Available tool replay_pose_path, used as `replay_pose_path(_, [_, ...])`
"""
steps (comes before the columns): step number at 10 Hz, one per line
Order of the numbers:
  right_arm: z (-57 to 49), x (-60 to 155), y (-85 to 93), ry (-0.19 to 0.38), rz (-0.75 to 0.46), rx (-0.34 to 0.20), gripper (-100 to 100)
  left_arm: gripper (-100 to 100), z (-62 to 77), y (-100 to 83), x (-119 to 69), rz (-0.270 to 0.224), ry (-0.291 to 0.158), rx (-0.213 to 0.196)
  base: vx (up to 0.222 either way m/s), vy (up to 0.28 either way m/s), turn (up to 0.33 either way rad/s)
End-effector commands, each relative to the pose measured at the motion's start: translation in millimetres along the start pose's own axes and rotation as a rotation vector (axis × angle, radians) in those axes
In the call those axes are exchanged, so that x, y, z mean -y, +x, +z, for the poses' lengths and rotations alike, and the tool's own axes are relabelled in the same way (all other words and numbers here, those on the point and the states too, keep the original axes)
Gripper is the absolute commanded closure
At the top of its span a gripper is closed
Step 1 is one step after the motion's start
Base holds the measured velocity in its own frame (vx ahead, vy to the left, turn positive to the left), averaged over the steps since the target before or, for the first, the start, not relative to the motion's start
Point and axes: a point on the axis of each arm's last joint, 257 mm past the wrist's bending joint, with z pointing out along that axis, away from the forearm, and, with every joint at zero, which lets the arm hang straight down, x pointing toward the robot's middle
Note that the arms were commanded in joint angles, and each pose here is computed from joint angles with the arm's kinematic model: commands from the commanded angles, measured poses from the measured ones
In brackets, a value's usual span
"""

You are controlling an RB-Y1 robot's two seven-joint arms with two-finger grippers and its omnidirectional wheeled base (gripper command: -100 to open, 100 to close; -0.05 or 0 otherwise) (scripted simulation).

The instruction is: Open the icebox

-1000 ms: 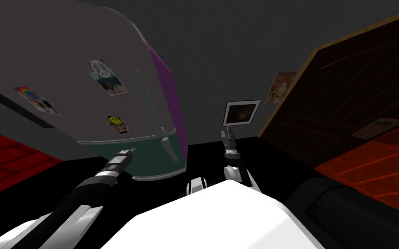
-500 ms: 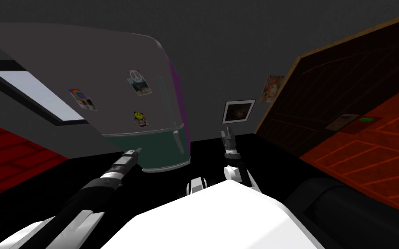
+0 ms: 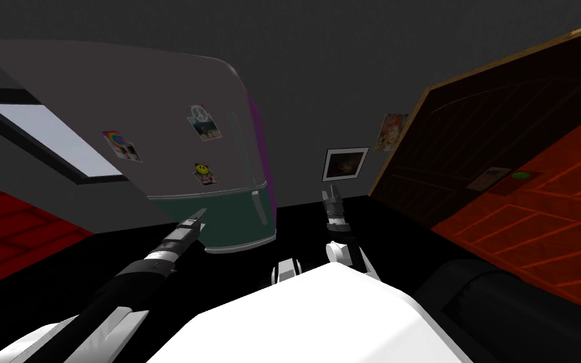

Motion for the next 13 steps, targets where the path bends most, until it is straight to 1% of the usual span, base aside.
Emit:
replay_pose_path(1, [0.0,0.0,0.0,0.000,0.000,0.000,0,-100,2.9,-11.1,-8.5,0.042,-0.028,0.022,0.152,-0.188,-0.025])
replay_pose_path(3, [0.0,0.0,0.0,0.000,0.000,0.000,0,-100,4.1,-17.7,-12.9,0.064,-0.043,0.035,0.165,-0.152,-0.013])
replay_pose_path(7, [0.0,0.0,0.0,0.000,0.000,0.000,0,-100,7.0,-38.6,-25.5,0.130,-0.090,0.074,0.189,-0.158,-0.020])
replay_pose_path(10, [0.0,0.0,0.0,0.000,0.000,0.000,0,-100,8.1,-52.1,-32.5,0.170,-0.118,0.098,0.190,-0.172,-0.015])
replay_pose_path(12, [0.0,0.0,0.0,0.000,0.000,0.000,0,-100,9.0,-64.7,-40.2,0.202,-0.146,0.122,0.207,-0.173,-0.022])
replay_pose_path(13, [0.0,0.0,0.0,0.000,0.000,0.000,0,-100,8.9,-60.4,-38.1,0.192,-0.137,0.115,0.097,-0.084,0.002])
